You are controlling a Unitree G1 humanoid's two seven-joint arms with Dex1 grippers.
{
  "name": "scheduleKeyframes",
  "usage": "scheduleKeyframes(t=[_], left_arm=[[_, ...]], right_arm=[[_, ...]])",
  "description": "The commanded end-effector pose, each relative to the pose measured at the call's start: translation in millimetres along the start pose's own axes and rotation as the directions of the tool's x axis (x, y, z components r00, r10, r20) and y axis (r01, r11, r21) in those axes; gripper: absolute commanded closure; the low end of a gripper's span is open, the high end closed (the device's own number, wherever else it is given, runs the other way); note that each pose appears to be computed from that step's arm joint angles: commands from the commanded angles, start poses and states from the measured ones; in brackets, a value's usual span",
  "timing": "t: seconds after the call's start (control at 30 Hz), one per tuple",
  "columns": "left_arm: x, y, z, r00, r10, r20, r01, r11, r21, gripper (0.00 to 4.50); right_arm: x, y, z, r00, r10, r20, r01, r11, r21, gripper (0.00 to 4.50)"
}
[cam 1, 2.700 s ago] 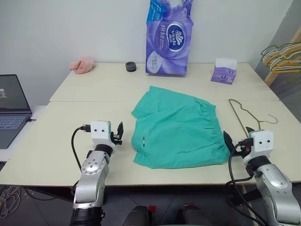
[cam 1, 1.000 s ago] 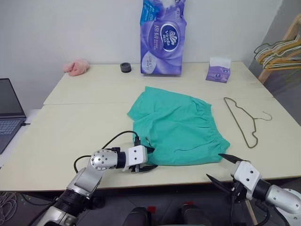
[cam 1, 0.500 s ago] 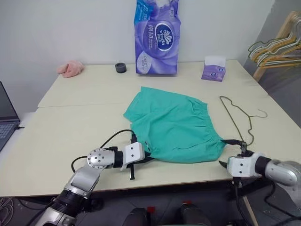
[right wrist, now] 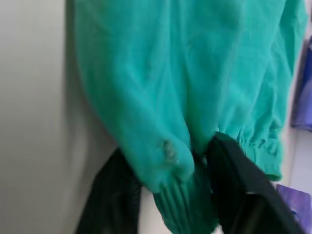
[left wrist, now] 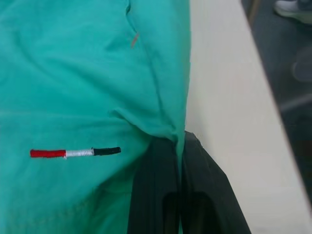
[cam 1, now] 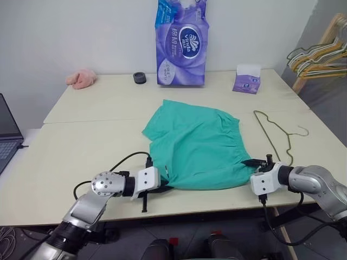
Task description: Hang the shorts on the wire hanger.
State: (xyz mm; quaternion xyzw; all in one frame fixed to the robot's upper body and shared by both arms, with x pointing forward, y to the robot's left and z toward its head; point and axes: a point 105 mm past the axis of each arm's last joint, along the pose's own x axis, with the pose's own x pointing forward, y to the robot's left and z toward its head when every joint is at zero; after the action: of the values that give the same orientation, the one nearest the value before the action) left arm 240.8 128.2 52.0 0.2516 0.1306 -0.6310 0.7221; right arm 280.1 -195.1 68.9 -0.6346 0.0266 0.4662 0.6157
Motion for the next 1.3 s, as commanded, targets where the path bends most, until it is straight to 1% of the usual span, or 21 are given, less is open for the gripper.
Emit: scheduleKeyframes(t=[0.03, 0.07, 0.13, 0.23, 0.33, 0.43, 0.57, 0.7, 0.77, 0.83, 0.9, 0.93, 0.97, 1.1, 1.13, 1.23, 1.3], left_arm=[[-10, -20, 9, 0.991, -0.131, 0.001, 0.131, 0.99, -0.053, 4.5], [-13, -27, 10, 0.985, -0.172, -0.004, 0.171, 0.982, -0.082, 4.5], [-18, -34, 12, 0.976, -0.217, -0.006, 0.215, 0.969, -0.117, 4.5], [-27, -56, 15, 0.939, -0.343, -0.021, 0.334, 0.925, -0.179, 4.5], [-30, -66, 20, 0.92, -0.391, -0.013, 0.38, 0.9, -0.213, 4.5], [-32, -70, 23, 0.911, -0.412, -0.005, 0.4, 0.887, -0.232, 4.5], [-28, -67, 23, 0.921, -0.39, -0.004, 0.381, 0.9, -0.214, 4.5], [-28, -73, 22, 0.909, -0.417, 0.011, 0.406, 0.878, -0.254, 4.5], [-28, -75, 20, 0.91, -0.415, 0.009, 0.402, 0.875, -0.269, 4.08], [-27, -76, 19, 0.909, -0.416, 0.011, 0.403, 0.871, -0.281, 3.7], [-27, -75, 18, 0.91, -0.414, 0.011, 0.4, 0.872, -0.283, 3.1], [-26, -75, 18, 0.911, -0.412, 0.011, 0.398, 0.873, -0.283, 2.74], [-26, -76, 18, 0.912, -0.411, 0.011, 0.397, 0.873, -0.284, 2.53], [-23, -75, 18, 0.917, -0.399, 0.02, 0.388, 0.877, -0.284, 1.32], [-23, -74, 19, 0.919, -0.394, 0.023, 0.384, 0.879, -0.283, 1.07], [-21, -71, 21, 0.929, -0.367, 0.038, 0.362, 0.888, -0.284, 0.07], [-20, -64, 24, 0.942, -0.332, 0.056, 0.334, 0.898, -0.285, 0.02]], right_arm=[[-11, -5, 16, 0.998, 0.033, 0.06, -0.033, 0.999, 0.008, 4.03], [-13, -4, 20, 0.996, 0.054, 0.077, -0.054, 0.998, 0.008, 4.42], [-18, -2, 26, 0.992, 0.084, 0.094, -0.086, 0.996, 0.026, 4.47], [-28, 7, 33, 0.978, 0.163, 0.13, -0.172, 0.983, 0.062, 4.47], [-35, 10, 37, 0.971, 0.192, 0.142, -0.203, 0.977, 0.066, 4.47], [-38, 11, 41, 0.967, 0.206, 0.153, -0.219, 0.973, 0.07, 4.47], [-36, 11, 46, 0.963, 0.213, 0.163, -0.228, 0.97, 0.08, 4.47], [-39, 18, 52, 0.947, 0.262, 0.188, -0.284, 0.953, 0.103, 4.47], [-41, 19, 53, 0.943, 0.273, 0.191, -0.298, 0.948, 0.113, 4.5], [-43, 19, 52, 0.94, 0.288, 0.184, -0.313, 0.942, 0.125, 3.93], [-45, 20, 51, 0.935, 0.304, 0.181, -0.329, 0.935, 0.13, 3.4], [-46, 20, 51, 0.935, 0.307, 0.18, -0.332, 0.934, 0.129, 2.99], [-48, 21, 50, 0.93, 0.323, 0.174, -0.346, 0.929, 0.129, 2.75], [-59, 23, 40, 0.914, 0.382, 0.134, -0.399, 0.906, 0.143, 1.37], [-61, 21, 36, 0.917, 0.379, 0.122, -0.395, 0.906, 0.151, 1.04], [-68, 13, 22, 0.935, 0.348, 0.068, -0.354, 0.919, 0.171, 0.01], [-75, 9, 11, 0.946, 0.323, 0.037, -0.323, 0.92, 0.224, 0.0]])
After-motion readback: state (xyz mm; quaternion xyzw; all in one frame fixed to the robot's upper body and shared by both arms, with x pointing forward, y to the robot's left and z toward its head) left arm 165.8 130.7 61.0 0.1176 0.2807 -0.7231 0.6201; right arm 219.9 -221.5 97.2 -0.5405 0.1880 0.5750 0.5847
